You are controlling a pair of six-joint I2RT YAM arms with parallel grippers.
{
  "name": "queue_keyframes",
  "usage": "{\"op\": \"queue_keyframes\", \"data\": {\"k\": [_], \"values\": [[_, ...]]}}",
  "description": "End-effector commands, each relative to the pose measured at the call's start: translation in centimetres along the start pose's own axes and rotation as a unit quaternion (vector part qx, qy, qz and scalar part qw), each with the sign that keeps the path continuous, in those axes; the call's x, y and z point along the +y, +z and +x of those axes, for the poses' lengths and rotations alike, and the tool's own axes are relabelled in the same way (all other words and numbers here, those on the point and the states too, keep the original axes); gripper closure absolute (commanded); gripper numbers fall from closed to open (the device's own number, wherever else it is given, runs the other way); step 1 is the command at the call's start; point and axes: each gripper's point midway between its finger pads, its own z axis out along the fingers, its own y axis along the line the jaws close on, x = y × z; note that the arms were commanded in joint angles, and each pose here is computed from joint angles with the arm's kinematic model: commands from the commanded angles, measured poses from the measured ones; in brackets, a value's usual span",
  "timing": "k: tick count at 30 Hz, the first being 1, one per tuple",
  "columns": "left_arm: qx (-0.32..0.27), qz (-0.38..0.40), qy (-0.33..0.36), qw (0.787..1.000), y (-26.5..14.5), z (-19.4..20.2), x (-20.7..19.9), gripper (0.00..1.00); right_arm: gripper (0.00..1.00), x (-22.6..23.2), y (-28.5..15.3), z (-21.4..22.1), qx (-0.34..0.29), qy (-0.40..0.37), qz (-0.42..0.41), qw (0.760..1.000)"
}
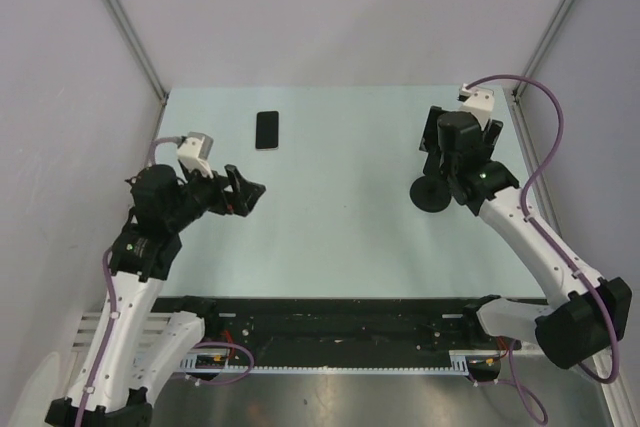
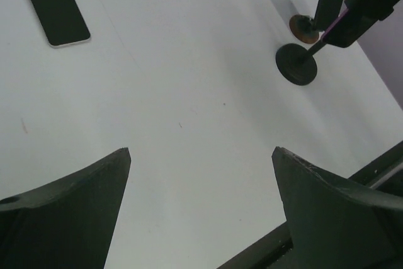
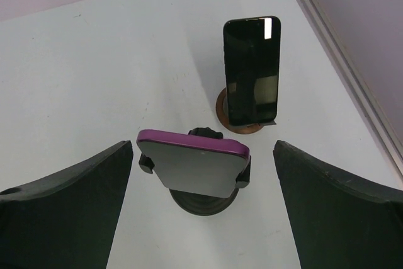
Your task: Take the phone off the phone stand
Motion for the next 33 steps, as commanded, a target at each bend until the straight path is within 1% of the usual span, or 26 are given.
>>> {"op": "queue_keyframes", "data": {"k": [1,3,4,6,7,10,13,16,20,23,24,26,27,29,30,31,32,33], "values": [[-0.009,0.057,0.022,0.998,1.2,2.0,-1.3,0.0,0.0,0.0,1.2,-2.3,-0.04,0.036,0.036,0.998],[-0.009,0.055,0.022,0.998,2.0,3.0,-0.9,0.0,0.0,0.1,1.8,-2.0,-0.039,0.037,0.047,0.997],[0.002,0.051,0.017,0.999,2.5,4.6,-0.4,0.0,0.0,0.2,2.0,-1.8,-0.038,0.039,0.048,0.997],[0.001,0.049,0.017,0.999,3.1,5.3,-0.1,0.0,0.0,0.6,2.1,-1.8,-0.04,0.044,0.045,0.997],[0.011,0.045,0.015,0.999,3.4,6.6,0.3,0.0,0.0,0.7,2.3,-1.6,-0.039,0.04,0.05,0.997],[0.022,0.035,0.018,0.999,4.1,8.1,0.9,0.0,0.0,0.6,3.0,-1.1,-0.04,0.035,0.07,0.996],[0.027,0.039,0.024,0.999,4.4,8.4,0.6,0.0,0.0,0.3,4.0,-0.2,-0.039,0.021,0.1,0.994],[0.026,0.043,0.034,0.998,4.5,8.4,0.2,0.0,0.0,0.2,4.2,0.0,-0.041,0.019,0.111,0.993],[0.032,0.048,0.035,0.998,4.6,8.8,-0.1,0.0,0.07,0.3,3.9,0.0,-0.046,0.017,0.119,0.992],[0.034,0.054,0.037,0.997,4.6,9.0,-0.5,0.0,0.18,0.6,3.7,0.2,-0.041,0.004,0.113,0.993],[0.036,0.054,0.038,0.997,4.7,9.1,-0.5,0.0,0.29,0.9,3.5,0.2,-0.04,-0.001,0.105,0.994],[0.038,0.06,0.04,0.997,4.7,9.2,-0.8,0.0,0.42,1.6,3.1,0.3,-0.037,-0.011,0.087,0.995],[0.04,0.063,0.043,0.996,4.7,9.2,-0.9,0.0,0.56,2.0,2.7,0.1,-0.038,-0.011,0.078,0.996],[0.045,0.077,0.045,0.995,4.7,9.4,-1.5,0.0,0.68,3.3,2.1,0.0,-0.038,-0.019,0.047,0.998],[0.047,0.085,0.044,0.994,4.7,9.2,-1.9,0.0,0.79,3.7,1.6,-0.3,-0.041,-0.017,0.032,0.998],[0.049,0.093,0.044,0.993,4.8,9.2,-2.4,0.0,0.83,5.0,1.1,-0.4,-0.039,-0.025,-0.005,0.999],[0.051,0.104,0.047,0.992,4.7,9.1,-3.0,0.0,0.85,5.6,0.8,-0.5,-0.04,-0.025,-0.025,0.999],[0.05,0.11,0.048,0.991,4.8,8.7,-3.5,0.0,0.91,6.4,0.3,-0.7,-0.041,-0.026,-0.046,0.998]]}}
